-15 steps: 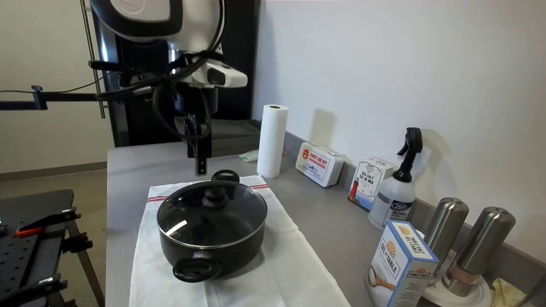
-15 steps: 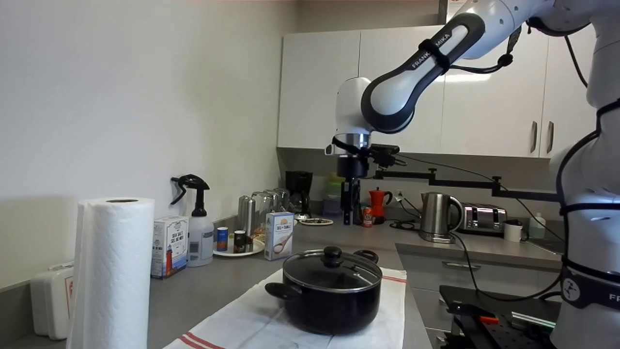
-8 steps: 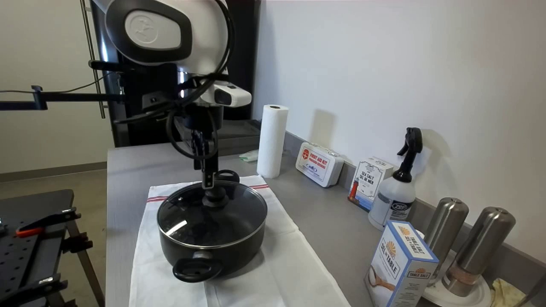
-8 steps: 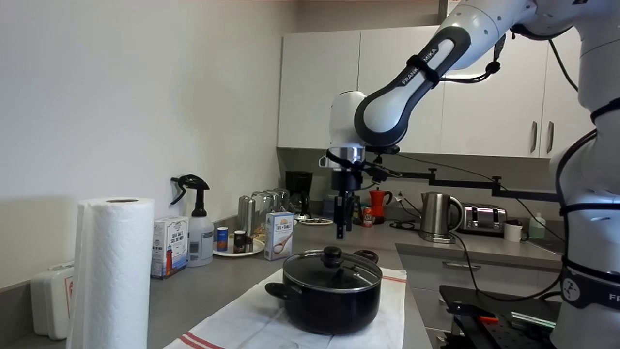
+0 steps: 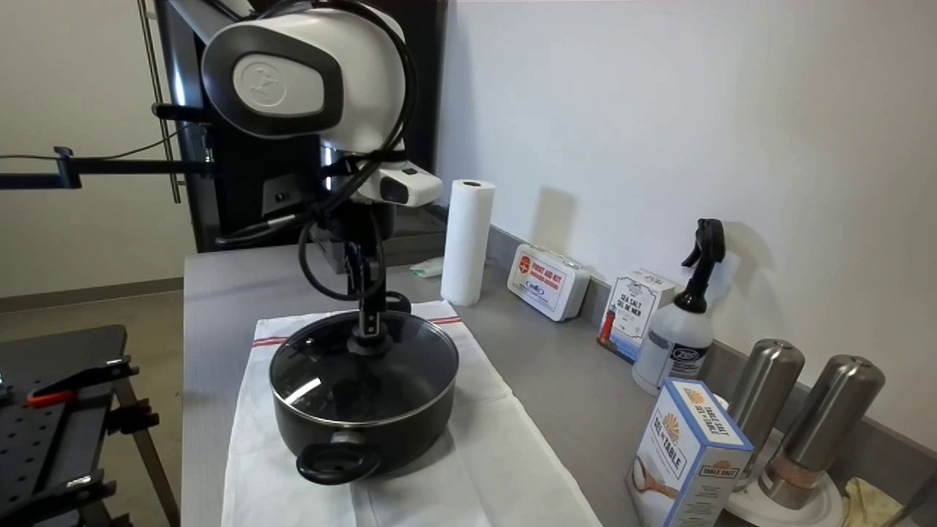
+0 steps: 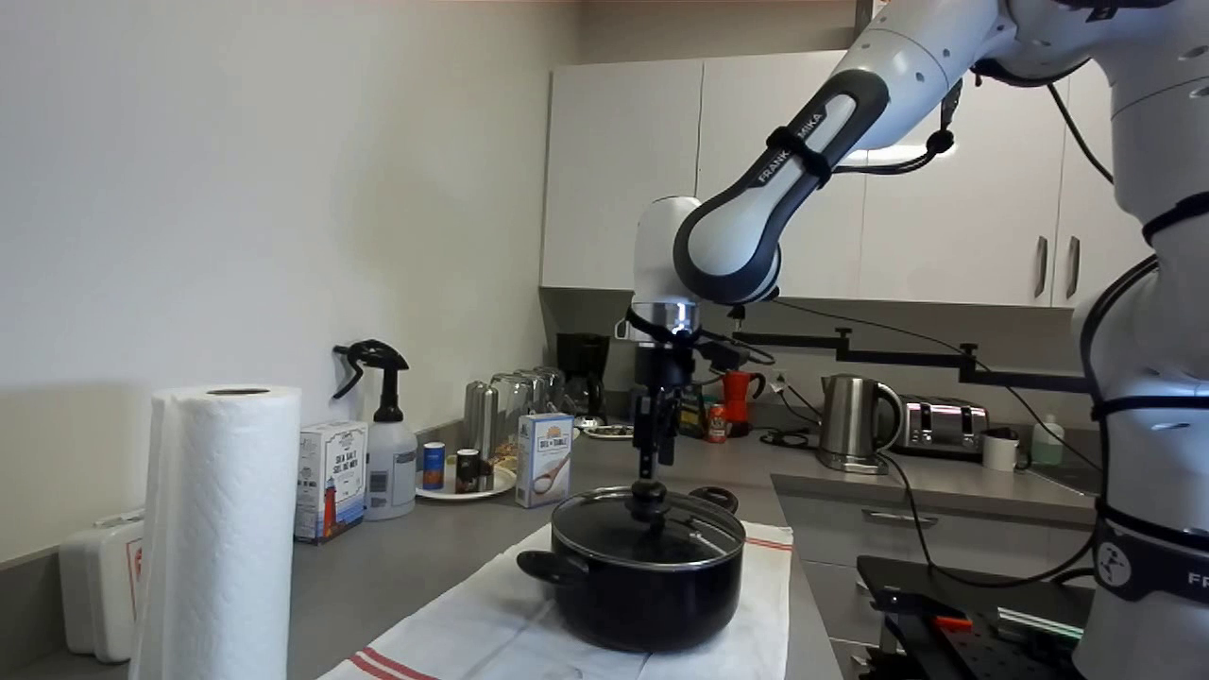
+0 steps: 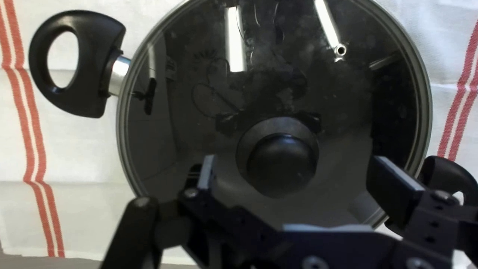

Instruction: Remove the lid from the pot

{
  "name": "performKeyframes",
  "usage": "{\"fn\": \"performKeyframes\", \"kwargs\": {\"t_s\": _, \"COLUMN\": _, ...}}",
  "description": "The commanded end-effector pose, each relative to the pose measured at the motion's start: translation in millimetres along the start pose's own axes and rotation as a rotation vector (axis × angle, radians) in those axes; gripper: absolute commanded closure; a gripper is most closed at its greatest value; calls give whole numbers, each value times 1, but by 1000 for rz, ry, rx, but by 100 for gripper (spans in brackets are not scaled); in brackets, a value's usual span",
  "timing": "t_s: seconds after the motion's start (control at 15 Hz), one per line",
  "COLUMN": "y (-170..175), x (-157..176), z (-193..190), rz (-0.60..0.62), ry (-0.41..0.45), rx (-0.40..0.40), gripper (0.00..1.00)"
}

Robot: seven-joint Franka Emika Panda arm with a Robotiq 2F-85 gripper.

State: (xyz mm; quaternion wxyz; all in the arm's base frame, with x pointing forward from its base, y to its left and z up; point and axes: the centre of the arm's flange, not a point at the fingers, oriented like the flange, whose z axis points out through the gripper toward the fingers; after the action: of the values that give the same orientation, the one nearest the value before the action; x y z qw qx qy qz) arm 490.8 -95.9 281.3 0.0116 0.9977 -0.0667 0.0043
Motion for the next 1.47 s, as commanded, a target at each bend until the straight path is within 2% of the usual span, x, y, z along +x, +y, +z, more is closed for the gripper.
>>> {"fn": "performKeyframes", "kwargs": {"t_s": 0.0, "y": 4, "x": 14, "z": 10, "rz": 4, "ry": 13, "rx": 18, "gripper": 0}}
{"fn": "performKeyframes", "kwargs": {"t_s": 0.6, "y": 7, "x": 19, "z": 27, "rz": 15, "ry": -15, "rx": 18, "gripper": 0}}
{"fn": "performKeyframes", "kwargs": {"t_s": 0.67, "y": 7, "x": 19, "z": 28, "rz": 15, "ry": -14, "rx": 17, "gripper": 25}}
{"fn": "performKeyframes", "kwargs": {"t_s": 0.8, "y": 8, "x": 19, "z": 29, "rz": 17, "ry": -16, "rx": 15, "gripper": 32}}
{"fn": "performKeyframes", "kwargs": {"t_s": 1.13, "y": 6, "x": 20, "z": 28, "rz": 13, "ry": -13, "rx": 15, "gripper": 72}}
{"fn": "performKeyframes", "kwargs": {"t_s": 1.2, "y": 6, "x": 20, "z": 26, "rz": 11, "ry": -10, "rx": 15, "gripper": 75}}
{"fn": "performKeyframes", "kwargs": {"t_s": 1.4, "y": 6, "x": 17, "z": 21, "rz": 11, "ry": -10, "rx": 5, "gripper": 75}}
